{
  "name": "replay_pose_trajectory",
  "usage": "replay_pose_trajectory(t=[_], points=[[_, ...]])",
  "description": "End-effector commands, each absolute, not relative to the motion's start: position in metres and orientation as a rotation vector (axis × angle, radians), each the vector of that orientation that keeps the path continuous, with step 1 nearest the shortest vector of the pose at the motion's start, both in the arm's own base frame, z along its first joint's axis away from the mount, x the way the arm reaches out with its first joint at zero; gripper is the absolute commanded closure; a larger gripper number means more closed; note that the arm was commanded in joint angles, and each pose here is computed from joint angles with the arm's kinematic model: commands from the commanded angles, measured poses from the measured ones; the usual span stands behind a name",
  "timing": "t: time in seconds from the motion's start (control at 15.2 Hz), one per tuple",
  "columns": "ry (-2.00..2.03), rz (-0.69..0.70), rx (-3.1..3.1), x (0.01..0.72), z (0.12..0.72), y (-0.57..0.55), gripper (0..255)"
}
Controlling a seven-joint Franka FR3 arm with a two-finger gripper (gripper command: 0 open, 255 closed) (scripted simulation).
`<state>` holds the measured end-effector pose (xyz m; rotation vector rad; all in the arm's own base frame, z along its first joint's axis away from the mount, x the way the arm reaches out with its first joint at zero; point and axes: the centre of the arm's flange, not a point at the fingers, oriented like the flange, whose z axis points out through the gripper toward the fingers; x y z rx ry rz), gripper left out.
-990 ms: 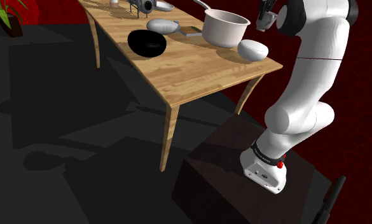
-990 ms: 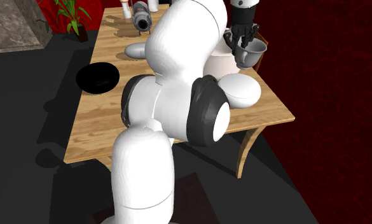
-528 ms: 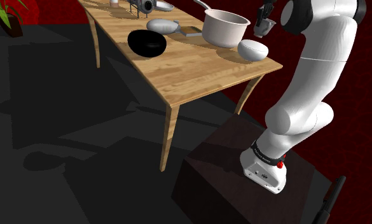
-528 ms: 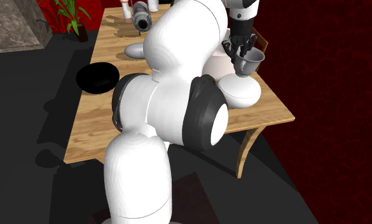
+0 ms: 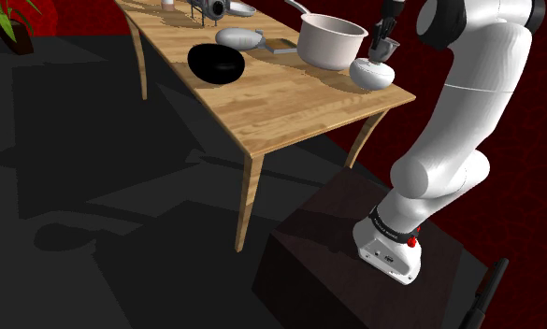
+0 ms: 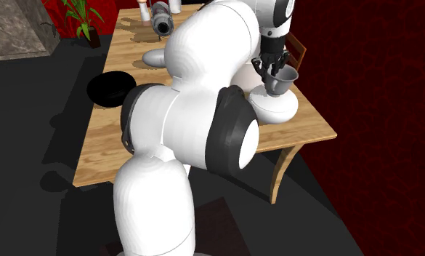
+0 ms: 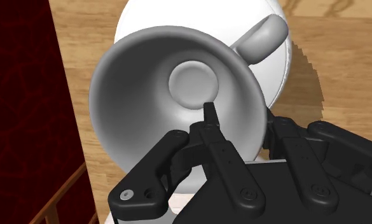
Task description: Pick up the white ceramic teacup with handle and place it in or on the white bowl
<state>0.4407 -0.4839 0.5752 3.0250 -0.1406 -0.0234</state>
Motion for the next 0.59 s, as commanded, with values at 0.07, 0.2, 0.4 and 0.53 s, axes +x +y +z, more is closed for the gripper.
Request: replay_pose_trajectory(t=[0.07,0.2,0.4,0.53], points=[[-0.141,-0.022,3.024,0.4404,0.5652,-0.4839,255],[-0.141,-0.022,3.024,0.4404,0.5652,-0.484,255],[-0.141,-0.022,3.024,0.4404,0.5652,-0.484,255],[-0.141,-0.022,3.024,0.4407,0.5648,-0.484,0]])
